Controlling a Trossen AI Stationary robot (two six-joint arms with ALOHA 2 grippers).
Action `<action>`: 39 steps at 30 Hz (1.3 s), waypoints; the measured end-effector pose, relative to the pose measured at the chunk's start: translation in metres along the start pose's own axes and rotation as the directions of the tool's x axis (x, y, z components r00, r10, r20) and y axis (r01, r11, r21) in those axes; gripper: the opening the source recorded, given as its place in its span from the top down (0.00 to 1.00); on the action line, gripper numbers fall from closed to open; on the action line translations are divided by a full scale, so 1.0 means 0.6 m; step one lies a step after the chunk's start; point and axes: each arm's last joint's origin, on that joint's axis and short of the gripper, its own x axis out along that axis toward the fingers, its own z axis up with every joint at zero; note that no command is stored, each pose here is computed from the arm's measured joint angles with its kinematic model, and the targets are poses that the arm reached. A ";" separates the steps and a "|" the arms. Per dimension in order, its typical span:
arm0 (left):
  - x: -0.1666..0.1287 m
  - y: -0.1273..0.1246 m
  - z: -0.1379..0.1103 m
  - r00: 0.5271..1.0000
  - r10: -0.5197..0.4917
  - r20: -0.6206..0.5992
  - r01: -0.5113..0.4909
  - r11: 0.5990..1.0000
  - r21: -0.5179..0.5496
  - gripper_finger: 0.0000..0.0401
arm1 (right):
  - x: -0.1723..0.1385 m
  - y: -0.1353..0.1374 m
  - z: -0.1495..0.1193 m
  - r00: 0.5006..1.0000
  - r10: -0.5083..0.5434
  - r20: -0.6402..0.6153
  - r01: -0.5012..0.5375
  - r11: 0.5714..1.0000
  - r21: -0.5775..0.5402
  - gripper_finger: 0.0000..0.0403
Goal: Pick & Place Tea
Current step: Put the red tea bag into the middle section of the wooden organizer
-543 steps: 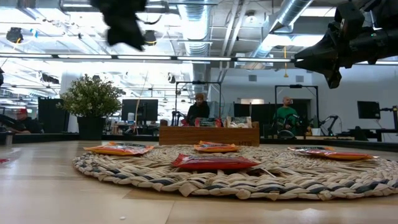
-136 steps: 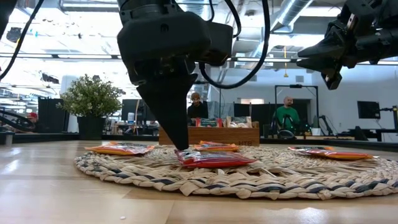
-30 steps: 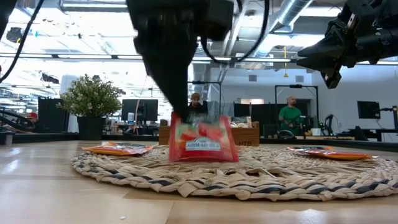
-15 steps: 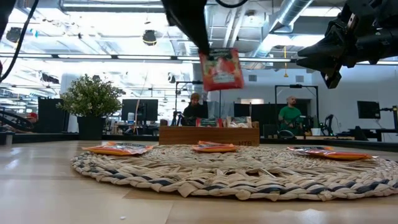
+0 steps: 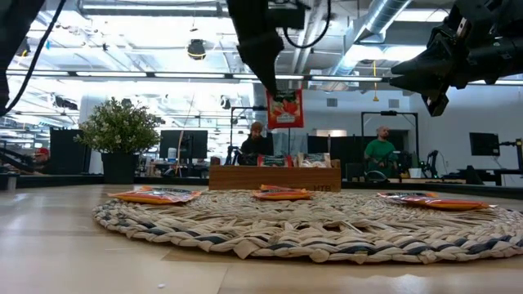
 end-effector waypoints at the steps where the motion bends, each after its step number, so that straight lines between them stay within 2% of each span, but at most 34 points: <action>1: 0.006 0.011 -0.001 1.000 0.008 -0.002 -0.008 1.000 0.007 1.00 | 0.000 0.000 0.000 1.000 0.000 0.000 0.000 1.000 0.000 0.76; 7: 0.040 0.068 -0.011 0.999 -0.029 -0.013 0.029 1.000 -0.009 1.00 | 0.000 0.000 0.000 1.000 0.000 0.000 0.000 1.000 0.000 0.76; 12: 0.061 0.093 -0.018 0.998 -0.055 -0.023 0.054 0.998 -0.025 1.00 | 0.000 0.000 0.000 1.000 0.000 0.000 0.000 1.000 0.000 0.76; 19: 0.111 0.073 -0.021 0.989 -0.124 -0.076 0.126 0.992 0.018 1.00 | 0.000 0.000 0.000 1.000 0.000 -0.001 0.000 1.000 0.000 0.76; 26: 0.150 0.053 -0.024 0.985 -0.115 -0.130 0.122 0.992 0.045 1.00 | 0.000 0.000 0.000 1.000 0.000 0.000 0.000 1.000 0.000 0.76; 30: 0.153 0.052 -0.026 0.983 -0.112 -0.146 0.122 0.990 0.065 1.00 | 0.000 0.000 0.000 1.000 0.000 0.000 0.000 1.000 0.000 0.76; 35: 0.154 0.057 -0.028 0.985 -0.061 -0.161 0.078 0.992 0.103 1.00 | 0.000 0.000 0.000 1.000 0.000 -0.001 0.000 1.000 0.000 0.76; 39: 0.156 0.059 -0.031 0.982 -0.076 -0.172 0.095 0.990 0.103 1.00 | 0.000 0.000 0.000 1.000 0.000 0.000 0.000 1.000 0.000 0.76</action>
